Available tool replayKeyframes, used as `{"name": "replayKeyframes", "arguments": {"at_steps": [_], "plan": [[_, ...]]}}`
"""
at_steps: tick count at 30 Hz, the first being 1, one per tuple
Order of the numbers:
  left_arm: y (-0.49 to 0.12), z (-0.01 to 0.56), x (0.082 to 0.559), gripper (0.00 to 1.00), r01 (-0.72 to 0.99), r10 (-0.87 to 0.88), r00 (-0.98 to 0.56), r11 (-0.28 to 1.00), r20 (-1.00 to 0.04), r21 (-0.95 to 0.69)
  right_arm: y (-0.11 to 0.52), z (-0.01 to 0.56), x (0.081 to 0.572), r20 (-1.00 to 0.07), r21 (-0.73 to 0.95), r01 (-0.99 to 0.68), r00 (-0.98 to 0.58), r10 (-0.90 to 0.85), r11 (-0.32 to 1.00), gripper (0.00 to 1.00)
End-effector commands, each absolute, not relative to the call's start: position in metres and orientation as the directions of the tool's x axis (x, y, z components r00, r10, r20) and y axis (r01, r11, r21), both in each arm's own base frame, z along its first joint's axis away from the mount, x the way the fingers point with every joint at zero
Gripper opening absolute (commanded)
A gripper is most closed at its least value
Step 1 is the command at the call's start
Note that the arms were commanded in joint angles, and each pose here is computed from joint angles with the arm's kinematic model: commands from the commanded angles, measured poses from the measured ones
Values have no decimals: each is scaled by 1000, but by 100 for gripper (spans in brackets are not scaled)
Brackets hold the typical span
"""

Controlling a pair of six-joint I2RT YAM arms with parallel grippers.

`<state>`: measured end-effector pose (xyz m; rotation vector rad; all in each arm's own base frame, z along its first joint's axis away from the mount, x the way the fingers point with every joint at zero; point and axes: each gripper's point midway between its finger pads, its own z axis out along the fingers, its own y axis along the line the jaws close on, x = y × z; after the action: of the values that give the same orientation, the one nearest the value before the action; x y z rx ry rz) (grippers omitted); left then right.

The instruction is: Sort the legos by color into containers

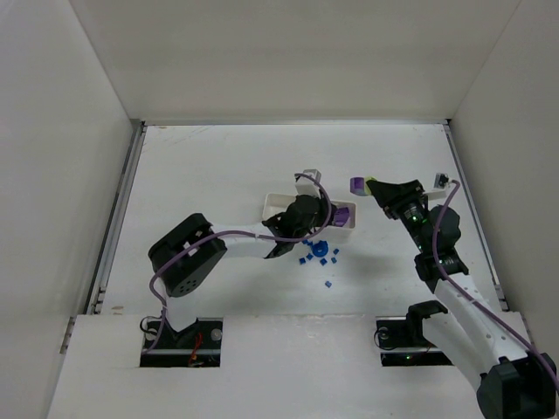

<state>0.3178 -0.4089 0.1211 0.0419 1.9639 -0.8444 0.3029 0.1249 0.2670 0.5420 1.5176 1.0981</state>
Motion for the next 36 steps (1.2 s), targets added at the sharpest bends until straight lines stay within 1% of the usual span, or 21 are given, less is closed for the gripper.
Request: {"name": "replayKeyframes", "arguments": {"at_steps": [1,2,4,5,10,13,18,20,21,23,28,33,36], "plan": [[-414,146,327,11,371,-343,-488,752,-803,-546,125,278,302,-527,843,-272,-249,812,464,26],[-413,145,328,13,366,-342,-486,756,-804,-542,126,277,303,-527,843,-272,-251,812,464,26],[-411,145,329,21,362,-342,-485,759,-805,-541,126,277,302,-528,843,-274,-252,811,463,26],[-409,148,329,23,362,-345,-483,758,-805,-543,127,275,302,-527,843,-272,-254,811,463,26],[-389,181,315,27,383,-399,-449,722,-800,-576,128,266,303,-526,846,-255,-268,807,467,26],[-369,209,300,33,408,-459,-409,681,-788,-608,134,258,304,-519,853,-244,-296,802,462,26],[-347,248,272,59,445,-558,-401,575,-727,-686,151,251,302,-508,861,-241,-337,793,449,26],[-345,256,263,67,450,-582,-425,529,-693,-720,158,251,302,-506,862,-239,-345,790,447,26],[-345,259,260,69,452,-590,-436,510,-679,-732,162,250,301,-506,862,-239,-350,789,447,26],[-346,260,256,70,452,-590,-458,489,-665,-746,168,252,300,-505,863,-239,-354,787,445,26],[-351,256,252,69,459,-572,-482,480,-664,-747,186,256,295,-503,864,-246,-371,781,440,26],[-354,252,253,65,458,-562,-492,482,-665,-747,197,259,292,-500,866,-253,-385,776,432,26],[-353,248,257,60,447,-562,-493,491,-664,-748,201,262,290,-499,866,-260,-391,774,428,26]]}}
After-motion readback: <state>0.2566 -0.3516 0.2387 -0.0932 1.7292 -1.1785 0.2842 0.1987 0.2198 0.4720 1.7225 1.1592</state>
